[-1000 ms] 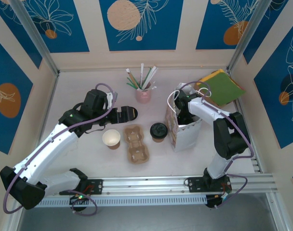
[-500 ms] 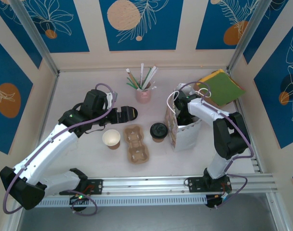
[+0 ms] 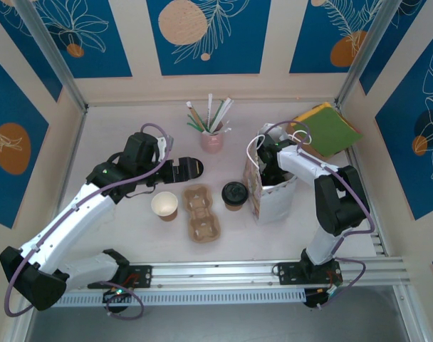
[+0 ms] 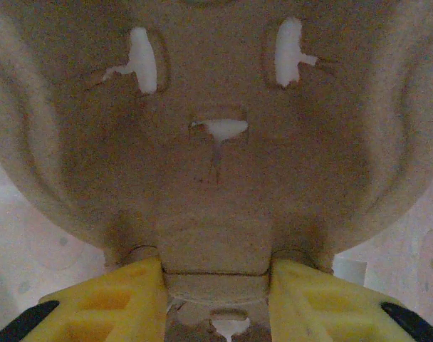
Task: Pack the takeout coffee
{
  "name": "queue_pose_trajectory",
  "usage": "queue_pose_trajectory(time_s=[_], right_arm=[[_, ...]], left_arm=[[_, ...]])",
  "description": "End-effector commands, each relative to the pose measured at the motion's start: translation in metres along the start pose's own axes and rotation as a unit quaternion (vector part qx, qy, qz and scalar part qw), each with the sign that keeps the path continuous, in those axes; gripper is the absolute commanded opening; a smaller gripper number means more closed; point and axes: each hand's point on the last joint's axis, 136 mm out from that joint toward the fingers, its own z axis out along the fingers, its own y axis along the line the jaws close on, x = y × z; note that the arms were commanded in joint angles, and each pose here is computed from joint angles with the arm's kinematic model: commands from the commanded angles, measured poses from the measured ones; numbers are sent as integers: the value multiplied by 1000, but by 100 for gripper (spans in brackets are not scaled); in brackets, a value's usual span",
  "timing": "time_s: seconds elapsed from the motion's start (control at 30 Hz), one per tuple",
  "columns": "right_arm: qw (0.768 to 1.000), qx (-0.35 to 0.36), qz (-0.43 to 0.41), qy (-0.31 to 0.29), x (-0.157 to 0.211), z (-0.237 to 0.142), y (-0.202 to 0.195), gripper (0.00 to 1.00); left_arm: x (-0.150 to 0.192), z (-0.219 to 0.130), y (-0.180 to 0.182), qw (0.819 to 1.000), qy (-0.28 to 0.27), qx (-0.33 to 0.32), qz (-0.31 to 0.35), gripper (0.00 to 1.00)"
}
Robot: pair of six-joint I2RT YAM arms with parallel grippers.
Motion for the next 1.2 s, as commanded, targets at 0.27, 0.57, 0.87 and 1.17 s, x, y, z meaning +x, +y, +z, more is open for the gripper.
queue_pose_trajectory(time_s=[0.27,0.57,0.87,1.17], right_arm=[[998,-7,12,62,21,28,3,38],[997,-7,14,71,22,35,2,38],[997,-5,16,79,24,42,1,39],[997,-4,17,76,23,39,1,42]], left_arm=[[-2,-3,0,1000,-6,6,-3,100],[-2,-3,0,1000,-6,6,-3,100],[-1,-3,0,1000,-6,4,-4,100],[-2,-5,-1,1000,-8,7,-4,100]])
